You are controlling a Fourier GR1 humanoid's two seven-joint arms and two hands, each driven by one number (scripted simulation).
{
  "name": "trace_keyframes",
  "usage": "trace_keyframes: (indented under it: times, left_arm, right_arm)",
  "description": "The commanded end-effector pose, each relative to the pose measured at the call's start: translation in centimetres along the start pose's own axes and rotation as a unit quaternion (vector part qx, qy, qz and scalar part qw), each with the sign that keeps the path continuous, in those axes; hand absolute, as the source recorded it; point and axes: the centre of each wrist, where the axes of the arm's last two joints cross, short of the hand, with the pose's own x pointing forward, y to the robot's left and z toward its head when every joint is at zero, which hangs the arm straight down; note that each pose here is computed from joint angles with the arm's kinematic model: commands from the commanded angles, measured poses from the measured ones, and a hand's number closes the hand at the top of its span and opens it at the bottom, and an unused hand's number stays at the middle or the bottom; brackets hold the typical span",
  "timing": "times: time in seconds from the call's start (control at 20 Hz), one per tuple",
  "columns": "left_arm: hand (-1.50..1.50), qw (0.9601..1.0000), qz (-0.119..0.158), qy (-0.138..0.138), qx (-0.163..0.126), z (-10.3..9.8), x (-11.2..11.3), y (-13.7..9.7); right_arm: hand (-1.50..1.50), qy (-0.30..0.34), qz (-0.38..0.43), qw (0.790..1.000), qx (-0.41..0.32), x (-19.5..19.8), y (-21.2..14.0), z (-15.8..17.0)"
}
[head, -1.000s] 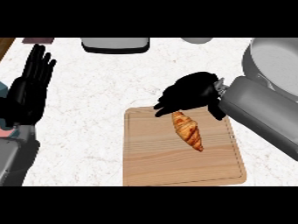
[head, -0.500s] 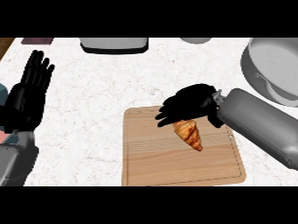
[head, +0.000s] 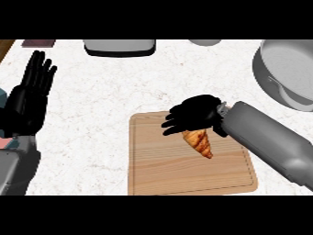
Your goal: Pick the croissant from the cutting board and place it in the pot
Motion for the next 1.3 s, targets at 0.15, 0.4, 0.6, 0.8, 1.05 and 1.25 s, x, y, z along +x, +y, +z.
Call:
trace_keyframes:
  times: [0.15, 0.4, 0.6, 0.8, 1.05, 1.25]
  left_arm:
    - [0.0, 1.0, 0.006, 0.003, -0.002, 0.4, 0.2, -1.1]
    - [0.0, 1.0, 0.007, -0.001, -0.001, 0.6, 1.3, 0.5]
    - [0.0, 1.0, -0.007, 0.001, 0.0, 0.5, -0.3, 0.2]
    - [0.0, 1.0, 0.001, 0.005, -0.003, -0.6, -0.3, -1.4]
    - [0.0, 1.0, -0.002, 0.0, 0.01, 0.6, -1.0, -0.5]
    - [0.0, 1.0, -0.006, 0.002, 0.004, -0.1, 1.7, 1.9]
  right_arm:
    - [-1.5, -0.001, -0.014, 1.0, 0.007, 0.7, 1.5, -4.3]
    - [-1.5, -0.016, -0.012, 1.0, 0.021, 0.5, 2.9, -3.8]
    - [-1.5, -0.029, -0.018, 0.999, 0.021, 0.6, 6.0, -5.2]
    - [1.5, -0.092, 0.009, 0.994, 0.053, 0.0, 6.5, -5.3]
    - [1.5, -0.112, 0.032, 0.993, 0.018, 2.6, 8.1, -6.2]
    - [1.5, -0.108, 0.044, 0.993, 0.001, 1.8, 5.7, -6.3]
